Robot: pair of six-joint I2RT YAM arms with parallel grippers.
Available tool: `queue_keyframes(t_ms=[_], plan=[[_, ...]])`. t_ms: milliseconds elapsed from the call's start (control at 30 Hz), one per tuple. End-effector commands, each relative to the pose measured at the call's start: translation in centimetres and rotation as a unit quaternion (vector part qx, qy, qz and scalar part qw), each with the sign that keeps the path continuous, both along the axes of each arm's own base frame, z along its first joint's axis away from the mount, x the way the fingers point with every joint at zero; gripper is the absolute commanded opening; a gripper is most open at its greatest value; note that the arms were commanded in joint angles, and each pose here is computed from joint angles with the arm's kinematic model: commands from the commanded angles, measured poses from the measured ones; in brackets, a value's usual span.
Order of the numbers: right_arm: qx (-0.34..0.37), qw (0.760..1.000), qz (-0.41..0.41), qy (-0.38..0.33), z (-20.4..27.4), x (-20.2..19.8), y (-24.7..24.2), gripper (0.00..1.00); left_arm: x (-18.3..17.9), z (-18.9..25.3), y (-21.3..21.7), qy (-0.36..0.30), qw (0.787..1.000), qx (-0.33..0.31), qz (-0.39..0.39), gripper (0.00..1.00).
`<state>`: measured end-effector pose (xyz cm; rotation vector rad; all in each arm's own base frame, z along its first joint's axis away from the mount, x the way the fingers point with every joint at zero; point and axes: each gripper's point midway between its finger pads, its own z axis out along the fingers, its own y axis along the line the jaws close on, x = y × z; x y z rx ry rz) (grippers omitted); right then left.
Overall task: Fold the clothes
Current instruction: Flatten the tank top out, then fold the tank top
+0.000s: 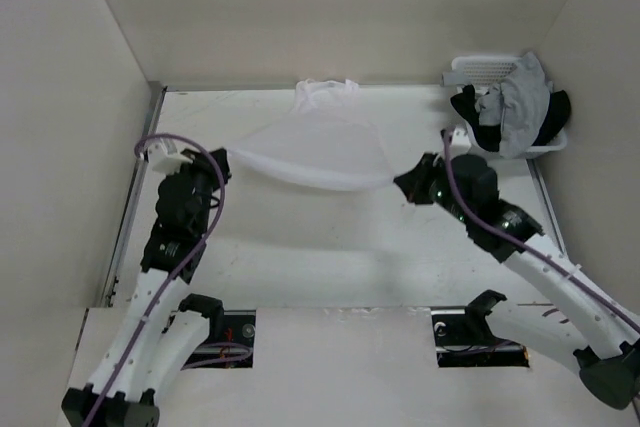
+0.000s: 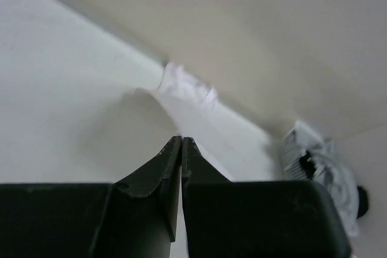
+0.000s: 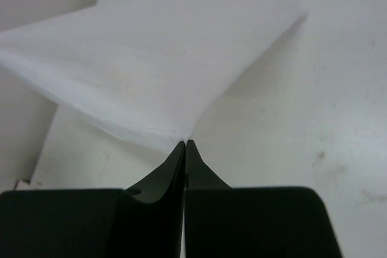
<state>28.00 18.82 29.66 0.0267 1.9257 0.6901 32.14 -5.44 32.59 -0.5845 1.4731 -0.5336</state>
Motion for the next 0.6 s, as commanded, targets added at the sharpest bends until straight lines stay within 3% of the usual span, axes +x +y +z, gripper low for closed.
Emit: queue_keyframes(t_ms=[0, 167, 333, 467, 567], plan=[[0.031, 0.999, -0.003, 0.033, -5.5, -2.7, 0.9, 0.01, -3.7, -5.8, 1.7, 0.049, 0.998, -0.006, 0.028, 0.01], [0.047, 0.987, 0.062, 0.137, -14.4, -10.3, 3.8, 0.00, -9.2, -14.1, 2.2, 0.144, 0.989, -0.026, 0.022, 0.00], [0.052, 0.975, 0.099, 0.190, -16.6, -15.9, 4.6, 0.00, -12.5, -16.7, 1.0, 0.200, 0.977, -0.073, 0.000, 0.00], [0.062, 0.978, 0.106, 0.167, -13.6, -16.1, 5.3, 0.00, -12.1, -14.5, 1.4, 0.181, 0.980, -0.082, 0.018, 0.00], [0.051, 0.988, 0.076, 0.122, -10.9, -12.3, 5.2, 0.00, -9.5, -11.1, 1.4, 0.136, 0.988, -0.069, 0.030, 0.00]])
